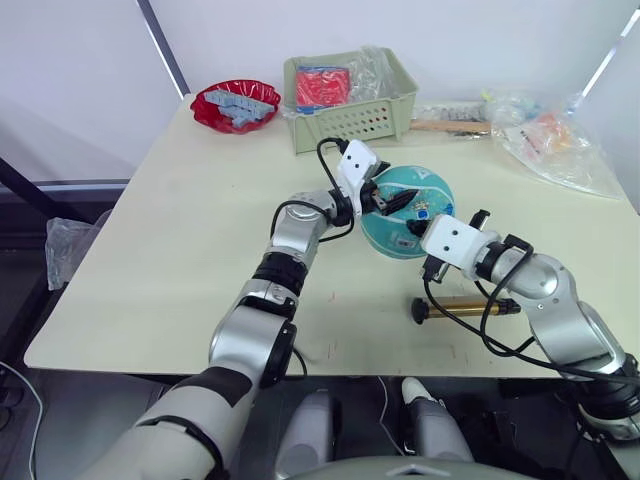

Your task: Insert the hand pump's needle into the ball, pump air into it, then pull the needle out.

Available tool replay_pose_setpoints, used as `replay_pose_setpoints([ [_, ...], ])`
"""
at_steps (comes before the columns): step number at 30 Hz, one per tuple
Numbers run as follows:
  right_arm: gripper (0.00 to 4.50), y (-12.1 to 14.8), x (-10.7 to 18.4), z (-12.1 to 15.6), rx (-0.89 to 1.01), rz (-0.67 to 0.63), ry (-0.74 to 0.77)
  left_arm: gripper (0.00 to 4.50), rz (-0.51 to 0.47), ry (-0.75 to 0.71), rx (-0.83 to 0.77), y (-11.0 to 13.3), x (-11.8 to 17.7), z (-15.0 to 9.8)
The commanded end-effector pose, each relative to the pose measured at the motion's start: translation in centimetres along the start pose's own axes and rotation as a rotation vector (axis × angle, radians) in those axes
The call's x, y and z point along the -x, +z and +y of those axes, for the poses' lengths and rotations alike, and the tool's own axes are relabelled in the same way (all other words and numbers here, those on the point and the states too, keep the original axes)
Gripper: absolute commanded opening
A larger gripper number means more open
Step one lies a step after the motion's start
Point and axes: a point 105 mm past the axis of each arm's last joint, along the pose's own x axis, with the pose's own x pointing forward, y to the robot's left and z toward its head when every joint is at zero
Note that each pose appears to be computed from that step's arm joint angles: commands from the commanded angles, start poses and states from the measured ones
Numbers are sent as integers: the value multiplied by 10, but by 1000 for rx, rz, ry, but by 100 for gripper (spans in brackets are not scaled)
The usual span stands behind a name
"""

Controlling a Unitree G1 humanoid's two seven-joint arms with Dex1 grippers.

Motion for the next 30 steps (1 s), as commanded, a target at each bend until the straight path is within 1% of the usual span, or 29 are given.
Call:
replay_pose_setpoints([
  [1, 6, 22, 7, -8, 45, -72, -24, 450, 164, 6, -2, -44, -2, -14],
  [9, 6, 32, 23, -7, 50, -109, -6, 450, 249, 95, -43, -68, 1, -11],
  [13, 6, 39, 36, -8, 55, -129, 0, 450, 282, 105, -66, -79, 1, -15],
  [19, 6, 47, 48, -10, 34, -148, 7, 450, 302, 109, -86, -84, 2, -16],
  [30, 6, 47, 63, -10, 31, -143, 33, 450, 323, 142, -73, -92, 6, -13],
])
